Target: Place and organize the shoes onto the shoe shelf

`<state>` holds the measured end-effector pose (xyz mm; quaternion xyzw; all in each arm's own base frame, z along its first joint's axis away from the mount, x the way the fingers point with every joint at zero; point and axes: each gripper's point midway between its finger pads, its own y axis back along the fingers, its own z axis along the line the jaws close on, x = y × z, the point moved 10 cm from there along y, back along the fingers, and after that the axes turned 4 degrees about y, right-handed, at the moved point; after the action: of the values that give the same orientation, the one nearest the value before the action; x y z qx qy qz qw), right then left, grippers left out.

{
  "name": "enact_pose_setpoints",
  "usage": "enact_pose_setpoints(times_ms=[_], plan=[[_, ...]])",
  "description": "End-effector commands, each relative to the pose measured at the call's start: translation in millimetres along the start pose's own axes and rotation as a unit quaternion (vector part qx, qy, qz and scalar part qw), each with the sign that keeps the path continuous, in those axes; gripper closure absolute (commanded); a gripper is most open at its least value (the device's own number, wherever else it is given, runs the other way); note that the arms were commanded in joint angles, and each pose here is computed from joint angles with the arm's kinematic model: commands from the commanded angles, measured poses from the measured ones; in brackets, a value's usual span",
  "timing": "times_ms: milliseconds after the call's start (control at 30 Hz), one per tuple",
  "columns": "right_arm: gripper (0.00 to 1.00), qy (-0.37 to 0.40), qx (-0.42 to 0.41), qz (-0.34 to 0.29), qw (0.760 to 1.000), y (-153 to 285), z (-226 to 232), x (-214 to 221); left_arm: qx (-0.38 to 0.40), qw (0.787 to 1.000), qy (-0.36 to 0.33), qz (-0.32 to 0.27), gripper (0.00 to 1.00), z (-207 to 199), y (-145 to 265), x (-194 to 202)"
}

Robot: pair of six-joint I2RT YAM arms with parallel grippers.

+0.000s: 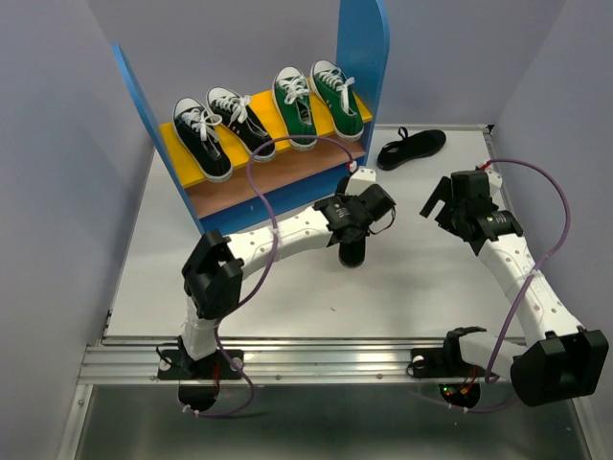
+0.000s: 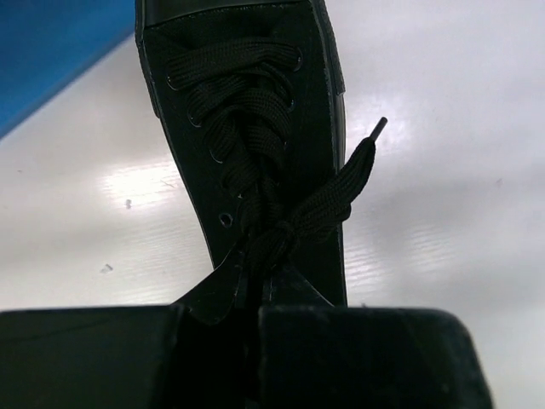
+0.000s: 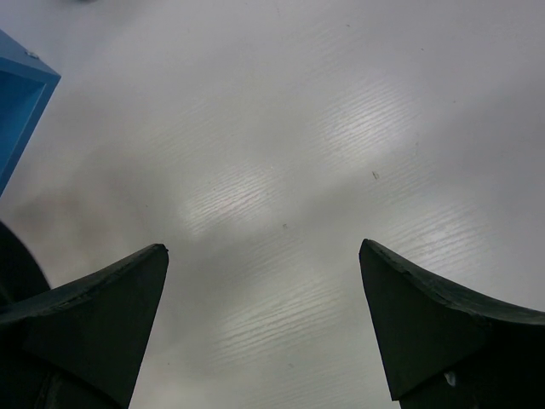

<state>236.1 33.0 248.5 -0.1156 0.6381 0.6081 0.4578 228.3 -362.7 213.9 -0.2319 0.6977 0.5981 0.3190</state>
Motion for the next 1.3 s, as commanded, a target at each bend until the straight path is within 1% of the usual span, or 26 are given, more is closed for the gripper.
enact_pose_setpoints(times_ms=[0,133,200,367,700,900,1267], plan=[[0.0,-0.006,-0.003,-0.024,1.0,6,0,-8,0.025,0.992,0.082,-0.093,1.0,7,55,-59],[0.0,-0.005,-0.004,-0.027,1.0,7,-1,-9,0.025,0.989,0.107,-0.102,1.0,13,64,-76],[0.0,-0.006,-0.006,-0.026,1.0,7,0,-9,0.022,0.988,0.115,-0.1,1.0,18,63,-82],[0.0,-0.008,-0.01,-0.026,1.0,8,1,-9,0.009,0.983,0.136,-0.122,1.0,27,61,-100],[0.0,-0.01,-0.015,-0.024,1.0,11,-1,-6,-0.012,0.977,0.152,-0.151,1.0,45,52,-127],[0.0,-0.008,-0.015,-0.022,1.0,12,-2,-5,-0.03,0.973,0.152,-0.173,1.0,58,34,-145],[0.0,-0.007,-0.007,-0.021,1.0,13,-5,-4,-0.047,0.972,0.145,-0.178,1.0,64,-9,-164]])
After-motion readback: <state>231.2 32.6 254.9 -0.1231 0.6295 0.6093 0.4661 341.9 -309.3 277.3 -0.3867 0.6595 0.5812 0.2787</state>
